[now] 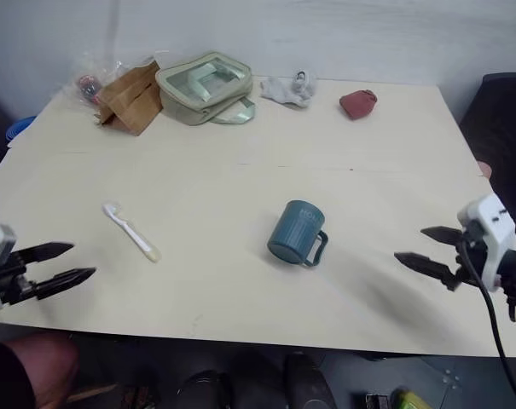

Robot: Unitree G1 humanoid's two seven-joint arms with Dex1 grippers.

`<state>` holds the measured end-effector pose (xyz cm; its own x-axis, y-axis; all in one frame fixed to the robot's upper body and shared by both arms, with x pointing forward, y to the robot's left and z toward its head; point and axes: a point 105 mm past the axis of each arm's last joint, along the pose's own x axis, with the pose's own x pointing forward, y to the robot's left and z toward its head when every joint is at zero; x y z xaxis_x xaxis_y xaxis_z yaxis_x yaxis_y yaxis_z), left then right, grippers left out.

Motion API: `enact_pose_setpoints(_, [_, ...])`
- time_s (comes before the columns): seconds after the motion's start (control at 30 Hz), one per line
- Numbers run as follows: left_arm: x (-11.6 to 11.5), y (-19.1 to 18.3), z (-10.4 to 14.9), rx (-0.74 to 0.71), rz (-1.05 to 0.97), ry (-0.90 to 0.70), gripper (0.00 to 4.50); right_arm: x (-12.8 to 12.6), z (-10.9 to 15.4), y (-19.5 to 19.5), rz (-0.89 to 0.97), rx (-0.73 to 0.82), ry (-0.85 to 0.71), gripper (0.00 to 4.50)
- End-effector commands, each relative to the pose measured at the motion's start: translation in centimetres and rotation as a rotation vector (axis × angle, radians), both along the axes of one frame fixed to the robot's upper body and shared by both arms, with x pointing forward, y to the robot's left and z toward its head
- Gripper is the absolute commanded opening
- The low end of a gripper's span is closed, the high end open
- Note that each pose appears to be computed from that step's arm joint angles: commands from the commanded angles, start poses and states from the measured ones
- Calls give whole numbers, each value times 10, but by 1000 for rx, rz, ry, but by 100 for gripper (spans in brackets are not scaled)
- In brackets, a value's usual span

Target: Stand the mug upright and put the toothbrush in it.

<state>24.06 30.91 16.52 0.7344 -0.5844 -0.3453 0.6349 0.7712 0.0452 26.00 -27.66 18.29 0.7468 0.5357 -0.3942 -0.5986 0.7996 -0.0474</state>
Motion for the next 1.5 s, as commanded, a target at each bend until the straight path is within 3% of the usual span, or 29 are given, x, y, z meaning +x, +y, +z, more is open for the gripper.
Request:
enact_pose_setpoints(0.03, [2,-51,45,-41,-239,-38,449,0,19,25,-41,117,-5,450])
enact_pose_setpoints(0.23, [-4,-113,94,-136,-578,-41,449,0,2,64,-102,270,122,450])
enact_pose_setpoints(0.47, [-12,-135,102,-53,-788,-33,450,7,-27,84,-219,280,201,293])
enact_pose_setpoints(0.73, [-18,-149,95,-41,-917,-22,450,26,-39,102,-277,321,247,293])
enact_pose_setpoints(0.93, [-6,-127,82,30,-845,-11,450,36,-46,116,-268,306,280,293])
enact_pose_setpoints(1.47, [-5,-132,90,51,-879,-75,450,63,-71,155,-157,247,349,293])
enact_pose_setpoints(1.5, [-4,-132,91,51,-879,-80,450,64,-72,156,-148,225,344,275])
